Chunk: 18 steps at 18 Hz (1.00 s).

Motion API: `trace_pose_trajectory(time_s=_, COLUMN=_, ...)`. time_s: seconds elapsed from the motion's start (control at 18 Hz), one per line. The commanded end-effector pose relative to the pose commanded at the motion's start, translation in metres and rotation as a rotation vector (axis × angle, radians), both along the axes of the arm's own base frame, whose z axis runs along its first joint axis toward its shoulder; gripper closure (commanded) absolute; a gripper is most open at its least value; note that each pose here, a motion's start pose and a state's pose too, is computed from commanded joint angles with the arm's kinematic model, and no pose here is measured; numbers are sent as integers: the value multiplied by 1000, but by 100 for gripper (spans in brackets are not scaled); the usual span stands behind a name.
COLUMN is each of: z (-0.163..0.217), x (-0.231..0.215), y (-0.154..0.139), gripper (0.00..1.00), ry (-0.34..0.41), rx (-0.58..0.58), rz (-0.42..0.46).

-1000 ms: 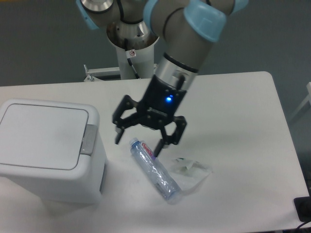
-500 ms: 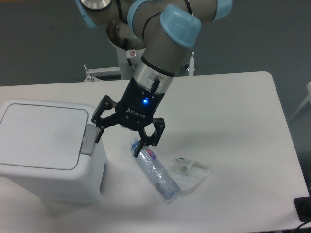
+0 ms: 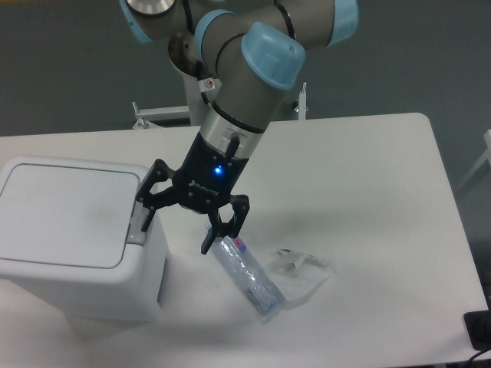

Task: Open the trash can
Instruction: 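Push the lid tab to flip the white lid open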

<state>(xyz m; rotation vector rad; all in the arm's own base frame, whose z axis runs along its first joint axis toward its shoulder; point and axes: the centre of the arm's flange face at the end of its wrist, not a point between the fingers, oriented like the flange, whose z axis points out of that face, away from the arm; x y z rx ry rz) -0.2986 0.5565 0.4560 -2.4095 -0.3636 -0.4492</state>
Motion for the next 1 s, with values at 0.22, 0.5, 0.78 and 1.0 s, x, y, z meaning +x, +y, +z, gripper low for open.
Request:
trace_pose_trajectory(time_s=0.22, z=1, x=0, y=0, gripper=0, ry=2, rx=1, rz=-1)
trace_pose_trajectory(time_s=0.5, z=-4, x=0, y=-1, gripper=0, ry=7, rx=-15, rz=3)
trace_pose_trajectory(time_s=0.78, z=-6, x=2, y=1, gripper=0, ry=6, rx=-18, rz=-1)
trace_pose_trajectory(time_s=1.0, z=-6, x=3, y=1, gripper=0, ry=6, rx=-18, rz=-2)
